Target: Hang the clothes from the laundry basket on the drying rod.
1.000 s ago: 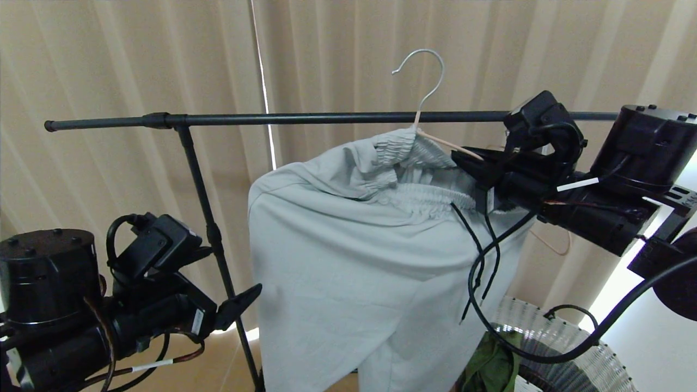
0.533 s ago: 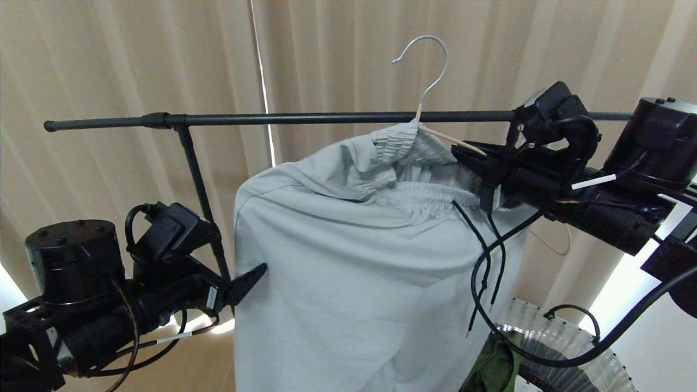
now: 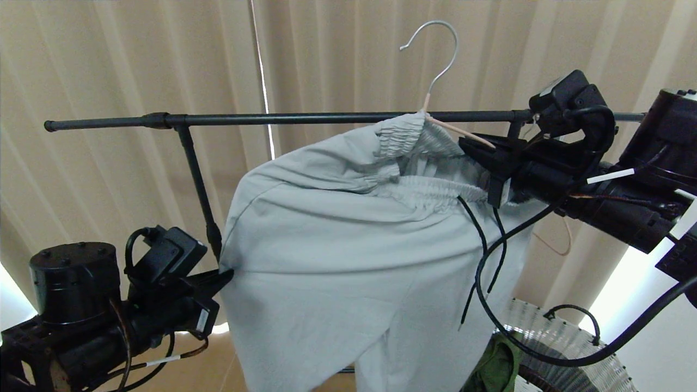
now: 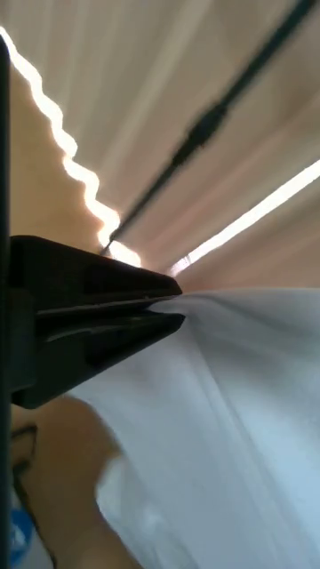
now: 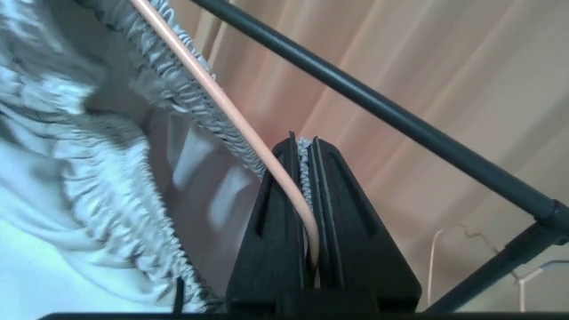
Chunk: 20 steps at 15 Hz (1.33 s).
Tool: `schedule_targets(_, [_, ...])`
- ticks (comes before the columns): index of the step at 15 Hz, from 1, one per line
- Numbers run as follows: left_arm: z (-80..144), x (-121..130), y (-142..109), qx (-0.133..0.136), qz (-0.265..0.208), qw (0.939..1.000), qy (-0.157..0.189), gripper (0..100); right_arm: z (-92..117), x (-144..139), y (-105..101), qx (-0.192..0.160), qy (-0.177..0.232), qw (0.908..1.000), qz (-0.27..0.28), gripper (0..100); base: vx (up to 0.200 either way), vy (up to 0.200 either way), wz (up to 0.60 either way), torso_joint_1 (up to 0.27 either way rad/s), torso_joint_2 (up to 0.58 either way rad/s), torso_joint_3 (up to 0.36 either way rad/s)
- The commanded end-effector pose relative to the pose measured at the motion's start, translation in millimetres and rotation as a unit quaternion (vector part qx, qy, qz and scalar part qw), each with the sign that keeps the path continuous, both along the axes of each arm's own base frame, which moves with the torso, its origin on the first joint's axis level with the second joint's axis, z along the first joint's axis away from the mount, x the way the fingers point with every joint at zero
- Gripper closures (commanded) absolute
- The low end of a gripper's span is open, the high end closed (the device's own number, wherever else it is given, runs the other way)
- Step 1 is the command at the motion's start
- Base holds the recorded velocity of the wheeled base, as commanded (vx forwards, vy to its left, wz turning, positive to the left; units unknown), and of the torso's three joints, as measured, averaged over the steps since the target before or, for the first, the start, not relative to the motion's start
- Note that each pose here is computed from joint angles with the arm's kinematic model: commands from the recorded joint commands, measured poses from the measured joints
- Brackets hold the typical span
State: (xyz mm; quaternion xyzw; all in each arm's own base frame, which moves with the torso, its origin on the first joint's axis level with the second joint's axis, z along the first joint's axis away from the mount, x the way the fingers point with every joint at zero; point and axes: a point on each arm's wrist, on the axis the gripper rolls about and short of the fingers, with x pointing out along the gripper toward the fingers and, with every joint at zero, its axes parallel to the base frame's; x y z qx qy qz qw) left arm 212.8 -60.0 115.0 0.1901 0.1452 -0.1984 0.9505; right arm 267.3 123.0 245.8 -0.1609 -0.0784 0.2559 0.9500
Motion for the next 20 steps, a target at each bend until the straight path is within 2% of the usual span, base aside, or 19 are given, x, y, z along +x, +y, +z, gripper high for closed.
schedule_targets(1, [-5.5,-5.1,12.3,0.017,0.019,0.9997,0.004,100,2.8,-0.4,-6.7,0.003,-0.004,0.9999,-0.01,100,0.0,0.0,0.0,0.0,0.0,0.0])
schedule_targets(4, [-6.5,-5.4,17.5,0.02,0.033,0.9993,0.0,100,5.7,-2.0,-7.4,0.009,-0.006,0.9999,-0.01,100,0.0,0.0,0.0,0.0,0.0,0.0])
schedule_targets(9, [-10.9,-6.5,36.9,0.057,0.072,0.9958,0.003,100,6.0,-0.2,-12.5,0.009,-0.006,0.9997,-0.021,100,0.0,0.0,0.0,0.0,0.0,0.0])
schedule_targets(13, [-9.3,-6.6,34.6,0.055,0.066,0.9963,-0.002,100,3.6,0.2,-11.8,0.006,0.0,0.9998,-0.019,100,0.0,0.0,0.0,0.0,0.0,0.0])
schedule_targets(14, [-8.0,-6.3,33.9,0.053,0.064,0.9965,-0.01,0,3.9,0.3,-11.8,0.006,0.0,0.9998,-0.019,100,0.0,0.0,0.0,0.0,0.0,0.0])
schedule_targets(18, [-7.1,-8.3,30.8,0.044,0.056,0.9972,-0.02,0,-5.6,0.4,-11.8,-0.001,0.016,0.9997,-0.021,100,0.0,0.0,0.0,0.0,0.0,0.0])
schedule_targets(20, [4.5,-14.0,29.9,0.019,0.051,0.9964,-0.064,0,-12.3,-2.2,-14.3,-0.01,0.036,0.9984,-0.042,100,0.0,0.0,0.0,0.0,0.0,0.0])
